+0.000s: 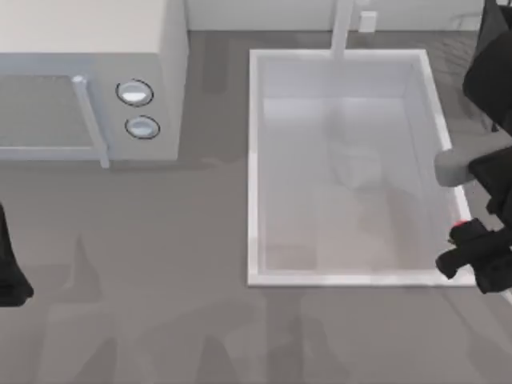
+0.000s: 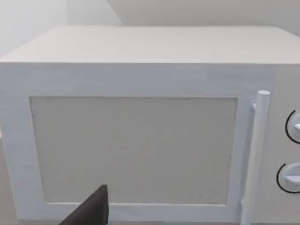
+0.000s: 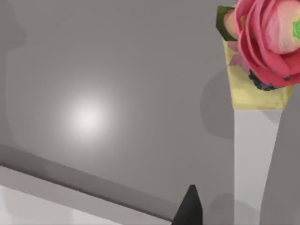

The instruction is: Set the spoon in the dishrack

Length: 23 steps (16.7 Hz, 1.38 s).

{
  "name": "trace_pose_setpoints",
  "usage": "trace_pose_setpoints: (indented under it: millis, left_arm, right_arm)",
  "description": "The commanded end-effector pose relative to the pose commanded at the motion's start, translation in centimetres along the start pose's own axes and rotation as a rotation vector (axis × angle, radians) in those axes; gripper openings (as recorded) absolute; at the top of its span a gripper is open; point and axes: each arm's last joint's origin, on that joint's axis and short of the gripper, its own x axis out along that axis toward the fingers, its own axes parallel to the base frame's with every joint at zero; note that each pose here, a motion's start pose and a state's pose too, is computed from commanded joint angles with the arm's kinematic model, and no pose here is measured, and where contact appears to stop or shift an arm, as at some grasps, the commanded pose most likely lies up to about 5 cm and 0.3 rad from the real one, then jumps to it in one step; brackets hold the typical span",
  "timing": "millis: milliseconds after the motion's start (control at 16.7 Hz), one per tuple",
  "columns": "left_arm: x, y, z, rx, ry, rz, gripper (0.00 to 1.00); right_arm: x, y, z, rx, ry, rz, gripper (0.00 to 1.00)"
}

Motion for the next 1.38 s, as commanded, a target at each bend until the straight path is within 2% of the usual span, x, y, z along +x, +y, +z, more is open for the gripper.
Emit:
trace_pose_setpoints:
  millis: [240,600,780,960,1140,1260,1380]
  left_arm:
    - [0.0,0.0,0.0,0.0,0.0,0.0,1.0]
    - [0.0,0.0,0.0,0.0,0.0,0.0,1.0]
    - [0.0,0.0,0.0,0.0,0.0,0.0,1.0]
    - [0.0,0.0,0.0,0.0,0.0,0.0,1.0]
    - [0.0,0.0,0.0,0.0,0.0,0.0,1.0]
    - [0.0,0.0,0.0,0.0,0.0,0.0,1.0]
    - [0.0,0.0,0.0,0.0,0.0,0.0,1.0]
  right_arm:
    - [-4.5,-0.3,-1.5,0.001,-0.045,0.005,0.0]
    - [-4.7,-0.2,-1.5,0.0,-0.048,0.007,0.0]
    - [-5.1,-1.5,-1.3,0.051,-0.124,0.045,0.0]
    - [-5.9,-4.3,-0.9,0.155,-0.296,0.11,0.0]
    - [-6.9,-8.4,-0.8,0.275,-0.544,0.153,0.0]
    - [-7.8,-11.5,-1.4,0.342,-0.738,0.148,0.0]
    - [-9.0,-14.5,-2.6,0.386,-0.943,0.106,0.0]
